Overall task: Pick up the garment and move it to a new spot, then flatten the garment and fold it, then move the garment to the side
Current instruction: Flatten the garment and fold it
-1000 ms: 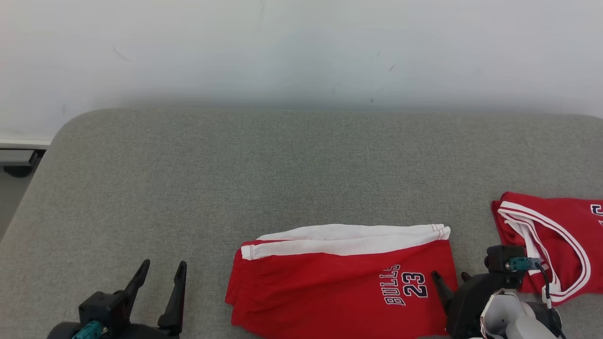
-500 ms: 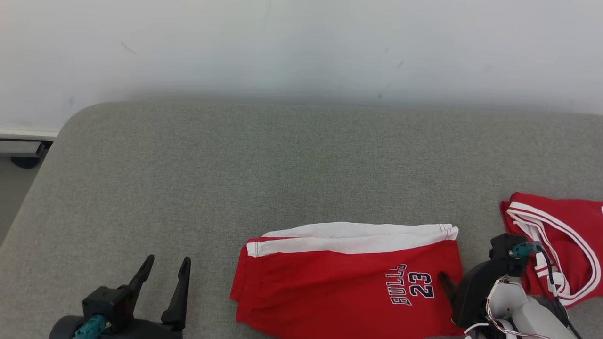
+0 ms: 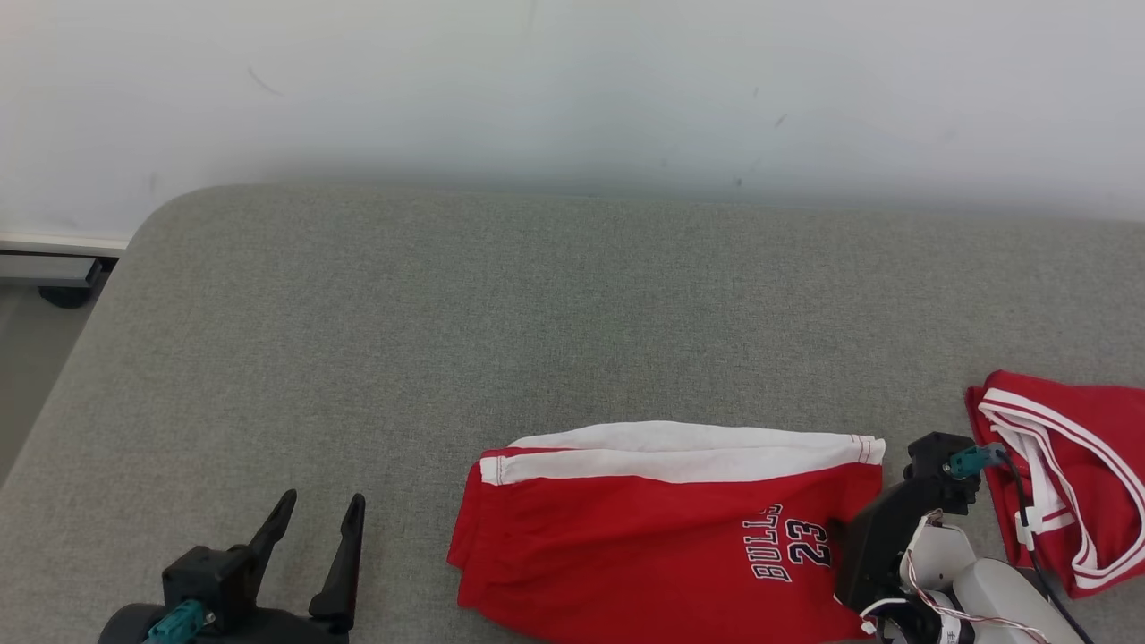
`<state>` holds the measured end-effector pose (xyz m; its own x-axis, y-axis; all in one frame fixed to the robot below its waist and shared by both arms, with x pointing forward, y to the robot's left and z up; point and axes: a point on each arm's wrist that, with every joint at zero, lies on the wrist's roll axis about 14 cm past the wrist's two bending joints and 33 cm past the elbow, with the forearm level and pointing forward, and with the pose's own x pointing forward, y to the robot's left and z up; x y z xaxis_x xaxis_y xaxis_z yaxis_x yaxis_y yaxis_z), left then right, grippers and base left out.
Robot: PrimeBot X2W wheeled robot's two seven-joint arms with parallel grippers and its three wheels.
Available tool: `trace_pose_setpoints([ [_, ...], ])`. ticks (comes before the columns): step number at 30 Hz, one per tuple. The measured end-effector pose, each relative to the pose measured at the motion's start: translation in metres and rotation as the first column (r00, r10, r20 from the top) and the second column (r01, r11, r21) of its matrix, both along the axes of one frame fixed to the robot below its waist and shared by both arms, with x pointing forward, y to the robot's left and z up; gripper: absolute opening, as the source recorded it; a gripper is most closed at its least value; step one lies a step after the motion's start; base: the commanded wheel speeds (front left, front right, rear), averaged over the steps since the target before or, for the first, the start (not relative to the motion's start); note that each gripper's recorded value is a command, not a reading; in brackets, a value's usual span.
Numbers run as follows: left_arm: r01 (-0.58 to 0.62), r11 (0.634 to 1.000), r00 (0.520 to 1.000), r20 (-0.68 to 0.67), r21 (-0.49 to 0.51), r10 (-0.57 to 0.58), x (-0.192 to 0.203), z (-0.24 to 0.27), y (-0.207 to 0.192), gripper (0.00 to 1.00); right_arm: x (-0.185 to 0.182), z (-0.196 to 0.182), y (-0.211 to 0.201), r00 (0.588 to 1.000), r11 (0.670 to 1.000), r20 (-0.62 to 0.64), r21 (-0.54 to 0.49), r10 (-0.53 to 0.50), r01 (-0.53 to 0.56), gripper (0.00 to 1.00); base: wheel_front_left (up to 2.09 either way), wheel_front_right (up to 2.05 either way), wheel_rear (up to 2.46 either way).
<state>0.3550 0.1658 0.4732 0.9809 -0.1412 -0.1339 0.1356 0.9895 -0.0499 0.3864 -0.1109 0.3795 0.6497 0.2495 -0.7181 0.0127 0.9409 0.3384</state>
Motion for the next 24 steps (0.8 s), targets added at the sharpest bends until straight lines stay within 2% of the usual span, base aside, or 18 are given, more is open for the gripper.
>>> trace_pose_setpoints([
  [1, -0.001, 1.000, 1.000, -0.001, 0.000, 0.001, 0.000, 0.000, 0.000, 1.00, 0.000, 0.000, 0.000, 1.000, 1.000, -0.002, 0.000, -0.001, 0.001, 0.05, 0.00, 0.00, 0.00],
  [2, -0.001, 1.000, 1.000, -0.001, 0.000, 0.001, 0.000, 0.000, 0.000, 1.00, 0.000, 0.000, -0.001, 1.000, 1.000, -0.003, 0.000, -0.002, 0.002, 0.00, 0.00, 0.00, 0.00],
  [10, 0.002, 1.000, 1.000, 0.003, -0.002, -0.002, 0.000, 0.000, -0.001, 1.00, 0.004, 0.010, -0.018, 0.999, 0.999, 0.034, -0.010, -0.034, 0.034, 0.00, 0.00, 0.00, 0.00],
  [17, 0.013, 1.000, 1.000, 0.004, -0.007, -0.013, -0.001, 0.000, -0.005, 1.00, 0.000, 0.028, -0.057, 0.991, 0.995, 0.118, -0.073, -0.060, 0.069, 0.00, 0.00, 0.00, 0.00],
  [24, 0.040, 0.999, 0.999, 0.012, -0.017, -0.040, 0.000, 0.003, -0.016, 1.00, -0.003, 0.060, -0.116, 0.959, 0.971, 0.247, -0.156, -0.137, 0.179, 0.00, 0.00, 0.00, 0.00],
])
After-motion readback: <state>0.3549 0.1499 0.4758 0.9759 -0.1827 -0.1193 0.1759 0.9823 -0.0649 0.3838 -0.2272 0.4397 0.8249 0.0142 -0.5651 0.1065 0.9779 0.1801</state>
